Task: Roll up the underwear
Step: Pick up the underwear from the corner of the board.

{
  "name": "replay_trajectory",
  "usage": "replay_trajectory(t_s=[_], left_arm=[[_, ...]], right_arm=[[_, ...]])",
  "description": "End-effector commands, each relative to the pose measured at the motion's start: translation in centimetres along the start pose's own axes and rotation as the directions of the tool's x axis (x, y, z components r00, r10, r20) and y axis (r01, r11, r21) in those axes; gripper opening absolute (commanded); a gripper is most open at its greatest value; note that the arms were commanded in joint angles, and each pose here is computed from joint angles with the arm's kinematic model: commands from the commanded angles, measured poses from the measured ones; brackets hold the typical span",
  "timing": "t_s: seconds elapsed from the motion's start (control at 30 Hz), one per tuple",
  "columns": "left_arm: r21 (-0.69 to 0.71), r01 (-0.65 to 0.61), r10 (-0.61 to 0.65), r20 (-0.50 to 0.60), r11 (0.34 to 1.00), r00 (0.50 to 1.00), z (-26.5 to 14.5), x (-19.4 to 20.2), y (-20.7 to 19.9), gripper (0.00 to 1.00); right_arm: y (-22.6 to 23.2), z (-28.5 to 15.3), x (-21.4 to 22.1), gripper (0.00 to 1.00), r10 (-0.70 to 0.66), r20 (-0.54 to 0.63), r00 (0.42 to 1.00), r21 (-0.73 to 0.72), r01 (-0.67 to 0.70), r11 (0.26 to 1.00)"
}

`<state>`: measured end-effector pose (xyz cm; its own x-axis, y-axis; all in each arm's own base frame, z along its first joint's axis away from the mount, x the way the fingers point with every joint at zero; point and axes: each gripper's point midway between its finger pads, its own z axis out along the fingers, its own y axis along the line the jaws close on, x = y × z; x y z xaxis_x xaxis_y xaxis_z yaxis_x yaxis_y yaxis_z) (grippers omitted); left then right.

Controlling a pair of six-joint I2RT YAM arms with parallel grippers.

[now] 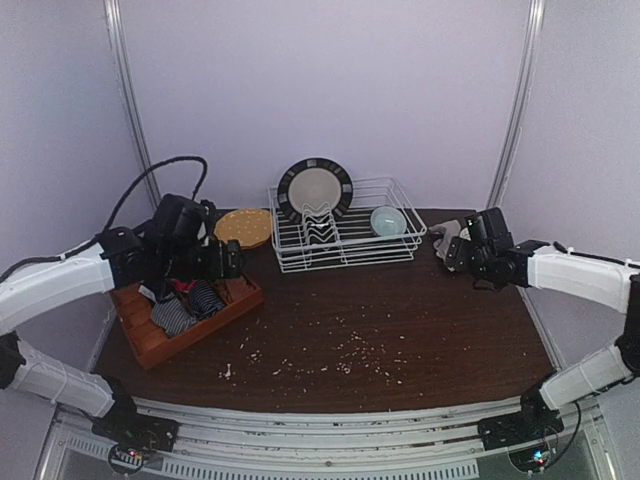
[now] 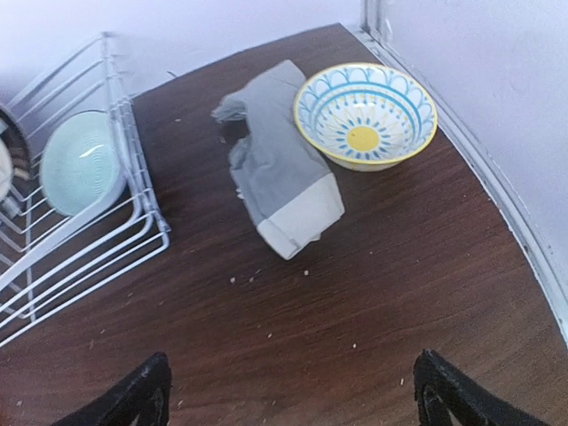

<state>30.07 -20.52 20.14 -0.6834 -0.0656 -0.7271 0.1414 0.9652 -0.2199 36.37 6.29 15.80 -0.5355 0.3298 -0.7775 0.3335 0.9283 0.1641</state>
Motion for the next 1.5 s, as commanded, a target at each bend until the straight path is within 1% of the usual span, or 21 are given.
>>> replay_trajectory(t_s=[0.0, 0.13, 0.2, 0.27, 0.37, 0.53, 0.67, 0.7, 0.73, 0.77, 0.83, 0.9, 0.97, 1.0, 1.03, 1.13, 1.23, 1.3, 1.37, 1.43, 1.47], left_arm=[[0.07, -0.051, 0.037, 0.191, 0.996, 0.981, -3.2, -6.0, -0.4, 0.96], [0.039, -0.074, 0.064, 0.219, 0.996, 0.974, -4.3, -6.0, 0.7, 0.96], [0.045, -0.03, 0.02, 0.206, 0.999, 0.978, -4.1, -5.3, 1.0, 0.96], [0.082, -0.005, -0.01, 0.182, 0.997, 0.983, -3.7, -4.6, 0.6, 0.94], [0.119, 0.019, -0.036, 0.143, 0.993, 0.989, -3.1, -3.2, 0.3, 0.92], [0.112, 0.021, -0.031, 0.086, 0.994, 0.996, -2.4, -1.2, 0.7, 0.9], [0.144, 0.024, -0.036, 0.08, 0.989, 0.996, -2.2, -0.8, 0.3, 0.89], [0.154, 0.022, -0.035, 0.081, 0.988, 0.996, -2.1, -0.8, 0.2, 0.89], [0.159, 0.021, -0.034, 0.075, 0.987, 0.997, -2.0, -0.5, 0.1, 0.89], [0.157, 0.021, -0.032, 0.069, 0.987, 0.997, -1.7, -0.3, 0.1, 0.88], [0.154, 0.022, -0.031, 0.051, 0.988, 0.998, -1.3, 0.2, 0.1, 0.87], [0.156, 0.029, -0.034, 0.032, 0.987, 0.999, -0.9, 0.7, 0.1, 0.87], [0.158, 0.038, -0.04, 0.015, 0.987, 0.999, -0.7, 1.2, 0.2, 0.85], [0.161, 0.04, -0.043, 0.011, 0.986, 0.999, -0.6, 1.4, 0.1, 0.85], [0.164, 0.044, -0.046, 0.008, 0.986, 0.999, -0.7, 1.5, 0.1, 0.84], [0.168, 0.052, -0.055, 0.011, 0.984, 0.998, -1.0, 1.8, 0.4, 0.83], [0.169, 0.065, -0.069, 0.019, 0.983, 0.997, -1.3, 2.0, 0.7, 0.82], [0.176, 0.07, -0.076, 0.024, 0.982, 0.997, -1.4, 2.3, 0.8, 0.81], [0.187, 0.075, -0.08, 0.024, 0.98, 0.996, -1.4, 2.5, 0.7, 0.81], [0.206, 0.072, -0.076, 0.012, 0.976, 0.997, -1.5, 2.9, 0.3, 0.79], [0.223, 0.064, -0.067, 0.007, 0.973, 0.998, -1.6, 3.1, -0.1, 0.79]], right_arm=[[0.1, 5.2, -0.7, 0.89, 0.081, -0.022, 0.996, 0.006, -0.081, 0.997], [0.8, 9.0, -1.2, 0.87, 0.085, -0.065, 0.994, 0.061, -0.081, 0.995], [1.1, 10.5, -1.4, 0.87, 0.097, -0.06, 0.993, 0.081, -0.092, 0.992], [1.2, 11.9, -1.3, 0.87, 0.099, -0.069, 0.993, 0.105, -0.091, 0.99], [0.6, 13.9, -0.9, 0.86, 0.096, -0.113, 0.989, 0.19, -0.073, 0.979], [-1.1, 15.3, 0.7, 0.83, 0.089, -0.165, 0.982, 0.28, -0.04, 0.959], [-2.0, 15.9, 2.2, 0.78, 0.103, -0.216, 0.971, 0.309, -0.032, 0.951], [-2.0, 16.3, 2.9, 0.74, 0.102, -0.236, 0.966, 0.303, -0.026, 0.953], [-1.9, 16.4, 3.3, 0.67, 0.101, -0.252, 0.962, 0.297, -0.022, 0.955], [-1.8, 16.5, 3.5, 0.63, 0.103, -0.261, 0.96, 0.291, -0.024, 0.956], [-1.4, 16.9, 4.1, 0.5, 0.105, -0.28, 0.954, 0.269, -0.027, 0.963], [-1.1, 17.1, 4.4, 0.4, 0.106, -0.298, 0.949, 0.257, -0.028, 0.966], [-0.9, 17.0, 4.3, 0.2, 0.097, -0.301, 0.949, 0.248, -0.021, 0.969], [-0.8, 16.6, 3.9, 0.12, 0.097, -0.296, 0.95, 0.238, -0.025, 0.971], [-0.4, 16.1, 3.5, 0.0, 0.088, -0.287, 0.954, 0.211, -0.027, 0.977], [0.9, 12.9, 1.9, 0.0, 0.078, -0.245, 0.966, 0.118, -0.05, 0.992], [2.2, 7.5, 0.8, 0.0, 0.042, -0.198, 0.979, 0.019, -0.038, 0.999], [3.0, 3.0, 0.0, 0.0, -0.005, -0.144, 0.99, -0.054, -0.003, 0.999], [3.6, -0.5, 0.3, 0.0, -0.069, -0.103, 0.992, -0.102, 0.058, 0.993], [4.1, -3.7, 0.8, 0.0, -0.102, -0.099, 0.99, -0.172, 0.084, 0.981], [4.8, -5.6, 1.1, 0.0, -0.117, -0.097, 0.988, -0.23, 0.092, 0.969]])
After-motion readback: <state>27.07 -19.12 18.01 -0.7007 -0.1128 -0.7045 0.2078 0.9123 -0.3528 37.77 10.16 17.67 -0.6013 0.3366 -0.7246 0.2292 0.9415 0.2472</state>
